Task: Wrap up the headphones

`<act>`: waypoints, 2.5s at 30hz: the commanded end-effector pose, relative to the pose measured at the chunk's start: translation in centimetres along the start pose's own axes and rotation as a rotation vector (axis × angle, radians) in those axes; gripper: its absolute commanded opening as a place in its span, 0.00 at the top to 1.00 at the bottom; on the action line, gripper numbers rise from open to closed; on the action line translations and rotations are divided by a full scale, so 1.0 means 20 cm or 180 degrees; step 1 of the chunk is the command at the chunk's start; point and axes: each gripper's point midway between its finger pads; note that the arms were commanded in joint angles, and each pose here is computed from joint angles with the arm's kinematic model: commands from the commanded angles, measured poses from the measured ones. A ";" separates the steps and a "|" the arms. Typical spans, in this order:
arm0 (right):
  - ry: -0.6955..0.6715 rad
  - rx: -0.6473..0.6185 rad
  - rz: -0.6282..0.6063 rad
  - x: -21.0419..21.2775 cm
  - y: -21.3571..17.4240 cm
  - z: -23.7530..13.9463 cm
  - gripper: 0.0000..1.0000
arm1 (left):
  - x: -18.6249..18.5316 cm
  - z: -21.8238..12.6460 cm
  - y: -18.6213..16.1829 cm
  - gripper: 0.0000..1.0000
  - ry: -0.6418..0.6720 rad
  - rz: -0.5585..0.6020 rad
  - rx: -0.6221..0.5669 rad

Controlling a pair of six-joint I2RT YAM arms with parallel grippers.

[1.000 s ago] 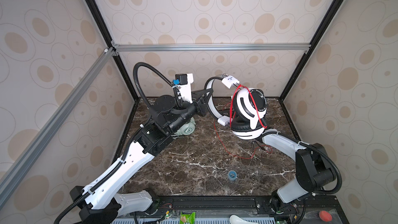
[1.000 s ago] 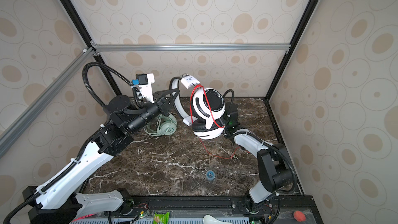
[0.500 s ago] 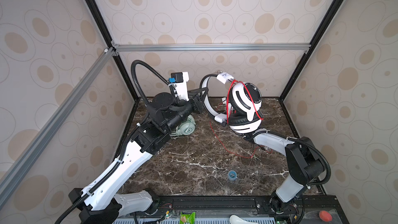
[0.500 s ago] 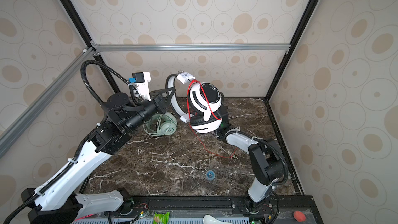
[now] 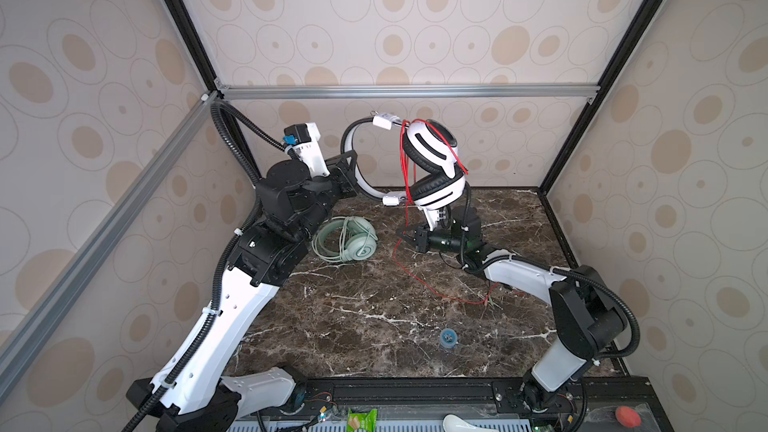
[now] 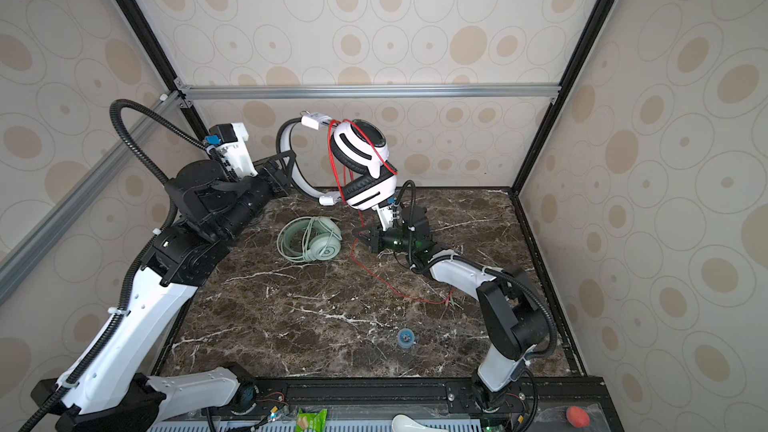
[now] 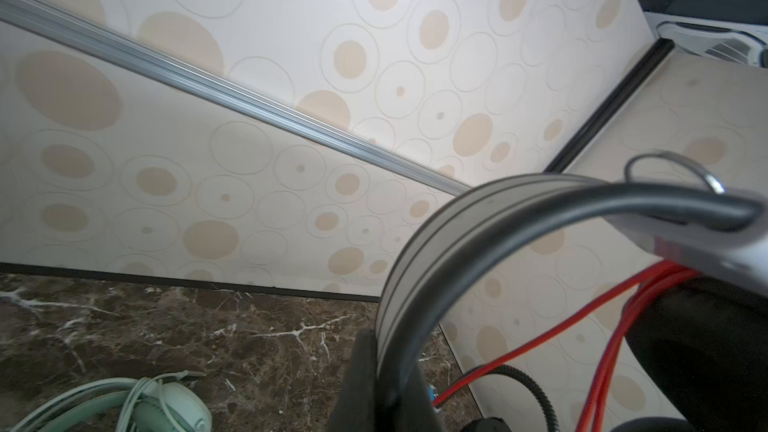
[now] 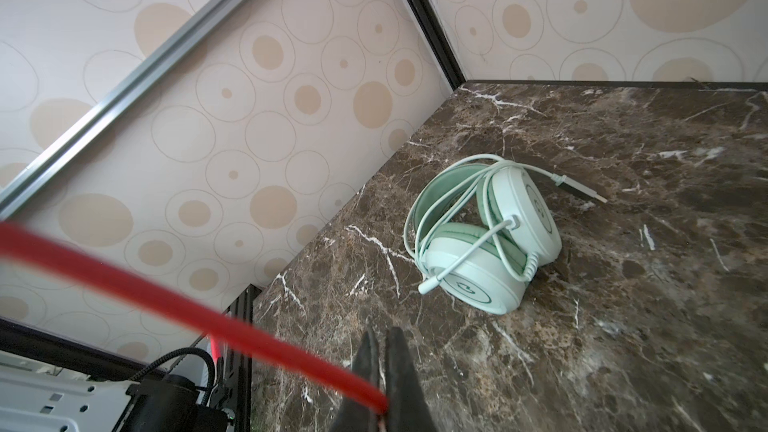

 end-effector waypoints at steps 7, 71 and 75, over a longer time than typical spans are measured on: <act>-0.0527 0.0547 -0.0208 0.16 -0.24 -0.14 1.00 | 0.22 -0.07 0.17 1.00 0.0603 -0.0451 -0.0739; -0.2020 0.1490 -0.1797 0.09 0.22 -0.44 1.00 | 0.50 -0.02 -1.15 1.00 0.0176 0.2360 0.1949; -0.1956 0.1424 -0.1707 0.06 0.26 -0.44 1.00 | 0.42 -0.05 -1.18 1.00 -0.0161 0.2282 0.1970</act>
Point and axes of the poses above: each gripper's point midway between its finger pads, its own z axis out along the fingers, its own x axis along the line the jaws close on, y = z × x, and after that the axes turned 10 degrees about z, right-handed
